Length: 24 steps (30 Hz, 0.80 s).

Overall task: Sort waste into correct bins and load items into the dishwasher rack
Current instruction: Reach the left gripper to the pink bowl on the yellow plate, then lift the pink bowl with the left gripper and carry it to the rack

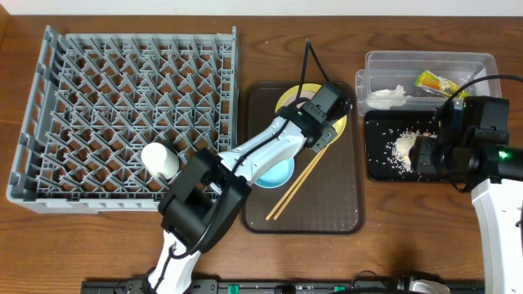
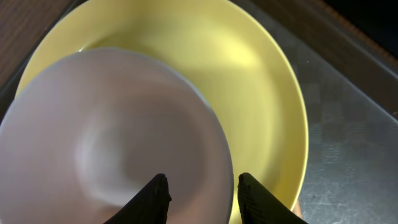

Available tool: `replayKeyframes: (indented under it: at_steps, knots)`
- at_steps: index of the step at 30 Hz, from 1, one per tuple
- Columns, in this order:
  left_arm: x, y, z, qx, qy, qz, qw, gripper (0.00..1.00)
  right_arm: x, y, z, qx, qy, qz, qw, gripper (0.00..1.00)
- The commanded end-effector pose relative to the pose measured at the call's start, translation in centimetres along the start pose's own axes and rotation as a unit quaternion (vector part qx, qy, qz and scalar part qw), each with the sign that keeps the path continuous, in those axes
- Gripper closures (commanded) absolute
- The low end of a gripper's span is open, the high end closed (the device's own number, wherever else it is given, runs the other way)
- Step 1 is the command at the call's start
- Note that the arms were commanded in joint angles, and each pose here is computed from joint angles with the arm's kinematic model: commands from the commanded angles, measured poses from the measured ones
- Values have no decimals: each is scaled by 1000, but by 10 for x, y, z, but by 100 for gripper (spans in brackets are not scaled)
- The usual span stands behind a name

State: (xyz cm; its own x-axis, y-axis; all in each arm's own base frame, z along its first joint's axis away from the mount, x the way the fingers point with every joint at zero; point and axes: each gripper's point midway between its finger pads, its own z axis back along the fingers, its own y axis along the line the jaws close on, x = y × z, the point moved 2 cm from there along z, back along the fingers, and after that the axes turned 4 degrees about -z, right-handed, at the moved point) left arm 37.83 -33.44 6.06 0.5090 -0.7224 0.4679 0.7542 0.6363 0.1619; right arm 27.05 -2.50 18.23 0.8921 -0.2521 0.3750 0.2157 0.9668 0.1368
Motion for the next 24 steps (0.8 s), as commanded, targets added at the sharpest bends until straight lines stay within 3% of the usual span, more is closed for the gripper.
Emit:
replayKeyframes:
  at_steps: [1, 6, 12, 18, 24]
  knots:
    - [-4, 2, -10, 4, 10, 0, 1000, 62, 3, 0, 5, 0, -9, -6, 1000, 50]
    - [-5, 2, -11, 4, 12, 0, 1000, 71, 3, 0, 5, 0, -9, -6, 1000, 50]
    - [-4, 2, -10, 4, 11, 0, 1000, 92, 3, 0, 5, 0, -9, -6, 1000, 50]
    - [5, 7, 21, 6, -2, 1, 1000, 94, 3, 0, 5, 0, -9, -6, 1000, 50]
    - [22, 21, 85, 17, -42, 11, 999, 94, 3, 0, 5, 0, -9, -6, 1000, 50]
